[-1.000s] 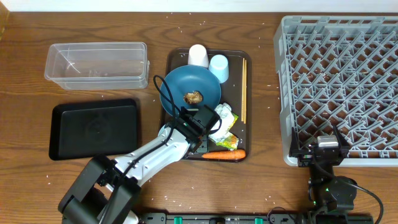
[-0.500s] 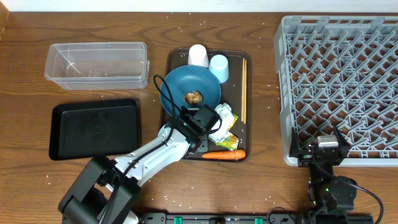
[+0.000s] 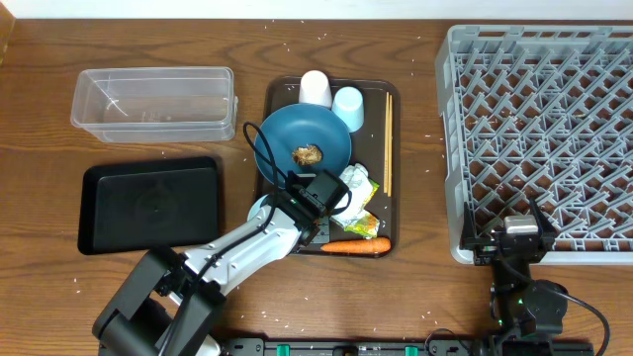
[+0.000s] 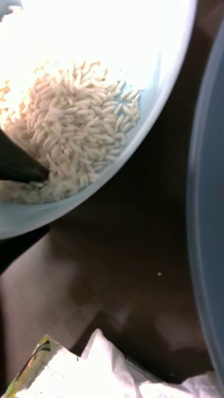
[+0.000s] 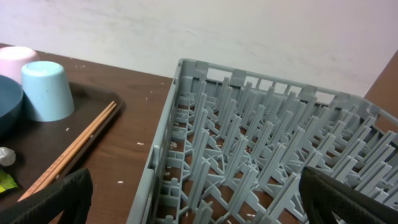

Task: Sort waste into correct bins and load items into the dishwasher rack
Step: 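Grasp the rim of the light-blue rice bowl with the left gripper, then carry the rice bowl left over the black tray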

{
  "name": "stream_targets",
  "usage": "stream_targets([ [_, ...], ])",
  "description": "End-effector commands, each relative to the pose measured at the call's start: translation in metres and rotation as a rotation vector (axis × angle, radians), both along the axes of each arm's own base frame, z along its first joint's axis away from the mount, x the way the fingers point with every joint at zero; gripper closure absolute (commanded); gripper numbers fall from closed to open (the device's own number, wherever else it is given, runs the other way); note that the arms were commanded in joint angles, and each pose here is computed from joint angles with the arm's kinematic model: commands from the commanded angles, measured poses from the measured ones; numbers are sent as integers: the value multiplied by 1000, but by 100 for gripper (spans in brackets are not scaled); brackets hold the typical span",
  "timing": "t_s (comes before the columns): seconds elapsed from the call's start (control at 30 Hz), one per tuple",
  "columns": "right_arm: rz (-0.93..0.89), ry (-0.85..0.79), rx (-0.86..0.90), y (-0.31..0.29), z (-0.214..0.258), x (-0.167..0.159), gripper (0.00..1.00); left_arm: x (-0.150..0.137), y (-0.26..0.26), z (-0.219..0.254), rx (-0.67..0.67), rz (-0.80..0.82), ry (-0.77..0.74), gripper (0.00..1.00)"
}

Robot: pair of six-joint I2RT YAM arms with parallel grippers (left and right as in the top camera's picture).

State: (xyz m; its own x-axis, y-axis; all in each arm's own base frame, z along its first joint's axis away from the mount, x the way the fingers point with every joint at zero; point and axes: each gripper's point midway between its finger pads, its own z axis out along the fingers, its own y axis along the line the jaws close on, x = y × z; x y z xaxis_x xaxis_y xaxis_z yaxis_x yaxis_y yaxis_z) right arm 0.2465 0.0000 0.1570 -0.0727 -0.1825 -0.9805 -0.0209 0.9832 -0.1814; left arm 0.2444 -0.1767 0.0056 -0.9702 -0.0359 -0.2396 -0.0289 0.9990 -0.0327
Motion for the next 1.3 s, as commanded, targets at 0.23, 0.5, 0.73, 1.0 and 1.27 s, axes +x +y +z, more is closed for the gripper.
stream_targets([
  [0.23,-18,-1,3,-4,0,0,1,-1,5,-5,23,4,5,93],
  [0.5,-18,-1,3,-4,0,0,1,-1,3,11,-8,3,-20,94],
  [0.73,-18,-1,3,-4,0,0,1,0,2,45,-66,3,-89,94],
  [1.0,-18,-1,3,-4,0,0,1,2,1,65,-109,3,-141,94],
  [1.27,-18,-1,3,-4,0,0,1,11,17,75,-121,66,-165,94],
])
